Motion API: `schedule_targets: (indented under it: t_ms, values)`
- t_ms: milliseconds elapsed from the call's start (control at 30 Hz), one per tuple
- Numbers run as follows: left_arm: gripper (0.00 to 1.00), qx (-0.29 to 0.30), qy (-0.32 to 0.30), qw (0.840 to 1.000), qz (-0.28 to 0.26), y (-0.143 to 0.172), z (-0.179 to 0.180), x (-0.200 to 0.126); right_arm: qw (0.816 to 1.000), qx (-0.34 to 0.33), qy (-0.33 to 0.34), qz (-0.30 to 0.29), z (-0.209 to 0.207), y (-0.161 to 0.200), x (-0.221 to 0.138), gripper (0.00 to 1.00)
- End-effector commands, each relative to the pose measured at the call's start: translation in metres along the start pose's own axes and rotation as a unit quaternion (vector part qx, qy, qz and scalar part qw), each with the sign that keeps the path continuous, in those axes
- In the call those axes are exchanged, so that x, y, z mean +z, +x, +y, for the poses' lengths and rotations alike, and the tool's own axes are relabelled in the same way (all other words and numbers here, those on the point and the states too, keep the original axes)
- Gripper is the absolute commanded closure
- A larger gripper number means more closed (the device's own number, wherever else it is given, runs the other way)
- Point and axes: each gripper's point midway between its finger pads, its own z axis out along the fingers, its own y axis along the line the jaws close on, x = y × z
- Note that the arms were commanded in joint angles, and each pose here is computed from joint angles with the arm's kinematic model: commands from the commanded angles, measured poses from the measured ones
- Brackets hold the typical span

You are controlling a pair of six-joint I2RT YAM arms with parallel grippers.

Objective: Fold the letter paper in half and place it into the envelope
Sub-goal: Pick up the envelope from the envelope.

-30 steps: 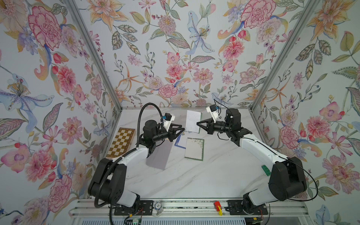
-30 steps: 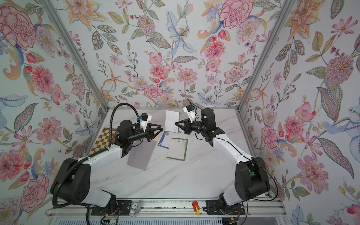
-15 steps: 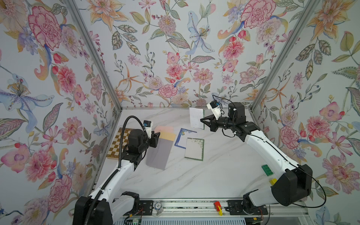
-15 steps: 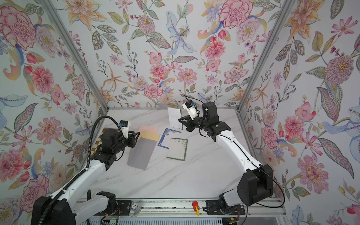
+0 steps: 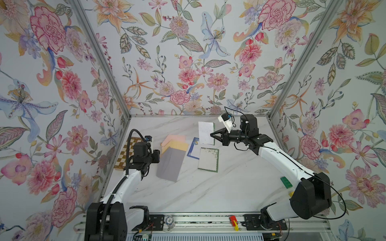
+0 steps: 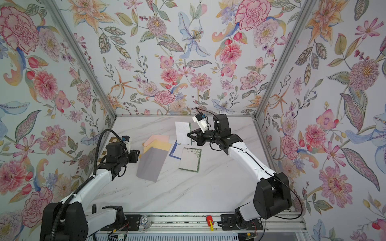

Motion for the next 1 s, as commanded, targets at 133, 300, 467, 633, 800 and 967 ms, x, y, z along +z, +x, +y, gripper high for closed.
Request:
schedule_targets:
  t_ms: [133, 300, 467, 633, 800, 967]
  values:
    - [0.56, -0.015, 0.029, 0.998, 0.052, 0.029, -0.005, 0.017, 1.000, 0.011, -0.020, -0.007, 0.003, 0.001, 0.008, 1.00]
    - [0.55, -0.019, 0.043, 0.997, 0.057, 0.037, -0.007, 0.023, 0.999, 0.024, -0.027, -0.007, 0.006, 0.002, 0.009, 1.00]
    - [0.55, -0.018, 0.067, 0.995, 0.065, 0.041, -0.015, 0.027, 0.999, 0.027, -0.026, -0.006, 0.008, 0.006, 0.011, 1.00]
    - [0.55, -0.020, 0.078, 0.993, 0.082, 0.049, -0.017, 0.033, 0.999, 0.029, -0.025, -0.002, 0.006, 0.007, 0.013, 1.00]
    - [0.56, -0.023, 0.078, 0.992, 0.092, 0.055, -0.017, 0.034, 0.999, 0.030, -0.025, 0.001, 0.005, 0.006, 0.014, 1.00]
    - [0.56, -0.021, 0.078, 0.993, 0.086, 0.054, -0.017, 0.031, 0.999, 0.032, -0.027, 0.001, 0.007, 0.006, 0.014, 1.00]
